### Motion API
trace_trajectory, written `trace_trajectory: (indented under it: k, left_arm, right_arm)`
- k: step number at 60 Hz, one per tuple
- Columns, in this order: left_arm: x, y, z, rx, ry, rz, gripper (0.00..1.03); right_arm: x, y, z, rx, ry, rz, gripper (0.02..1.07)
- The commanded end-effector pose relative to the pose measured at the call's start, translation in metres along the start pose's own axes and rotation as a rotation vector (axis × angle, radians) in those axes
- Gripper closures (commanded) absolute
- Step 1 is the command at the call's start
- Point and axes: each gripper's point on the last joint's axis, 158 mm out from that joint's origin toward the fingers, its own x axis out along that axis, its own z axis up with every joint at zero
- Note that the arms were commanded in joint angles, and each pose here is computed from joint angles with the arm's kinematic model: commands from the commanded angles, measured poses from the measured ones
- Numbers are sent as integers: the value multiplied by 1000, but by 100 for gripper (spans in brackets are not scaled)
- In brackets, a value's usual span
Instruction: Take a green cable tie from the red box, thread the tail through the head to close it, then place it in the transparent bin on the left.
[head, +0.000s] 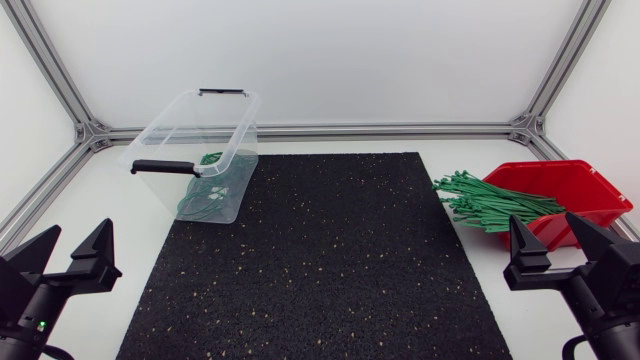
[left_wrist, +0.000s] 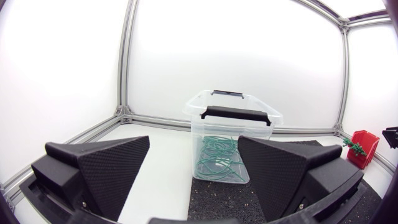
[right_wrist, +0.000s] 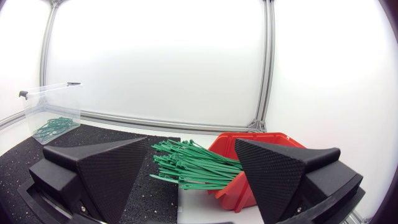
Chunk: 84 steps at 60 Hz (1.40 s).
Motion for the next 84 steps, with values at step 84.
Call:
trace_trajectory:
  k: [84]
  left_arm:
    - [2,5,-20,17,36,18,4]
  right_arm:
    - [48,-20,100,-156,306,31,10]
